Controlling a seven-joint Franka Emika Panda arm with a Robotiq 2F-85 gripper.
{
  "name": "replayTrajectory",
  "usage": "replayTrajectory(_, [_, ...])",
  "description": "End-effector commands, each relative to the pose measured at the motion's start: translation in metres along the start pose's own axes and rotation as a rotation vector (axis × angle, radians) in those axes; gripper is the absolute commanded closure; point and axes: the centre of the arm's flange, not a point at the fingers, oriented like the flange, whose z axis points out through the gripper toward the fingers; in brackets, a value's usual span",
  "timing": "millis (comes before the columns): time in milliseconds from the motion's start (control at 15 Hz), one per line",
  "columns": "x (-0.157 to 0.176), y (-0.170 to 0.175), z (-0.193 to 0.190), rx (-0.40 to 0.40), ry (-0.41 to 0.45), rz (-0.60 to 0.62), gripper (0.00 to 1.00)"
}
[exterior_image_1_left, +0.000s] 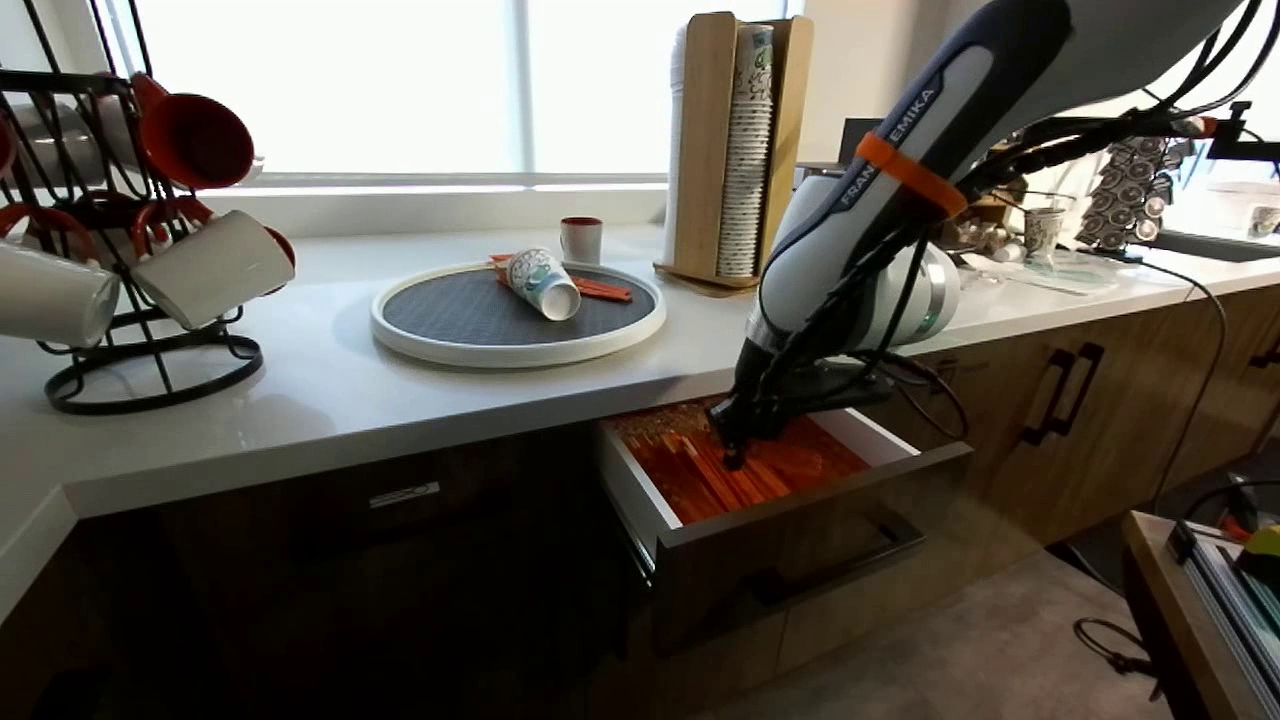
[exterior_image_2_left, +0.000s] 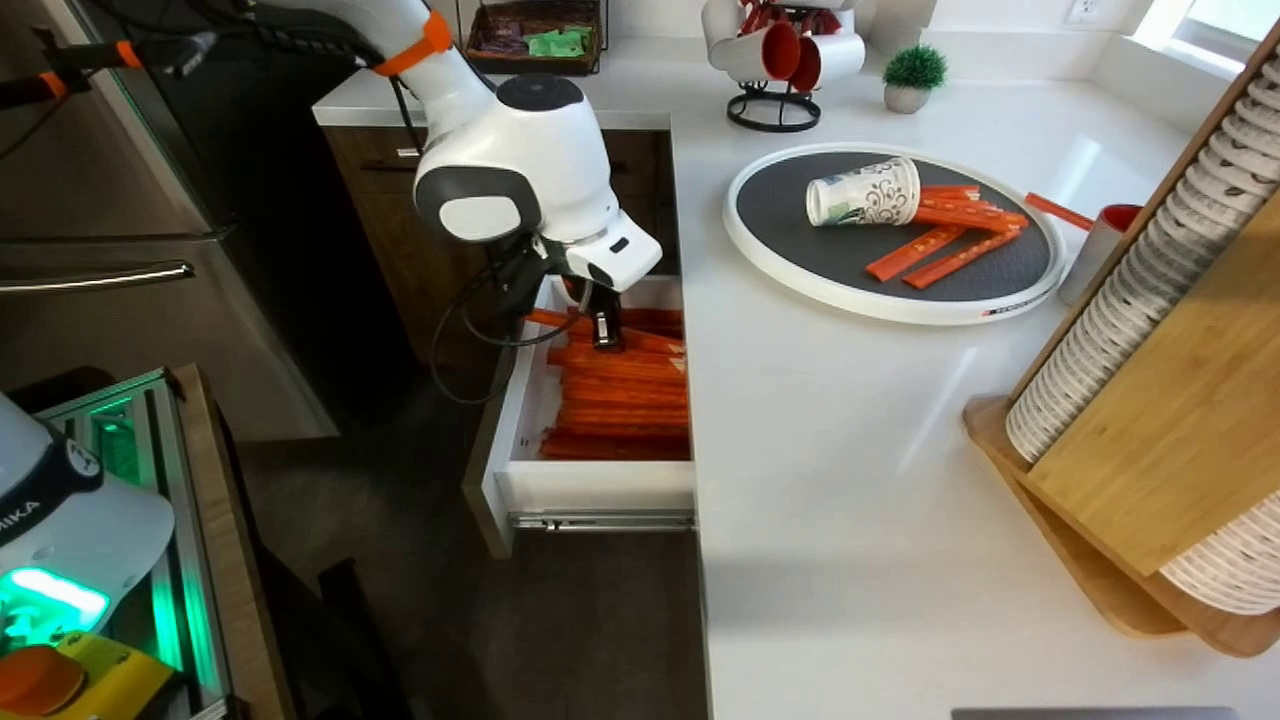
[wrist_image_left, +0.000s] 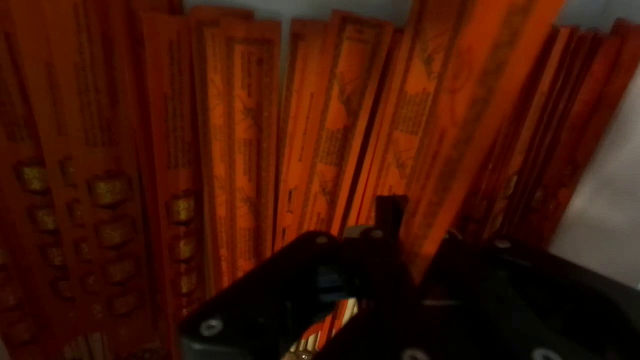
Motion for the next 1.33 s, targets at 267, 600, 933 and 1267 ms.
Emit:
replayTrajectory(267, [-0.023, -0.012, -0.055, -0.011, -0.221, 0.033, 0.99])
replayTrajectory(600, [-0.053, -0.022, -0.101, -0.005, -0.285, 0.065, 0.99])
replayTrajectory(933, [-0.103, -0.040, -0.151, 0.030, -0.159, -0.034, 0.99])
replayTrajectory(1267, [-0.097, -0.057, -0.199, 0.082, 0.094, -0.146, 0.99])
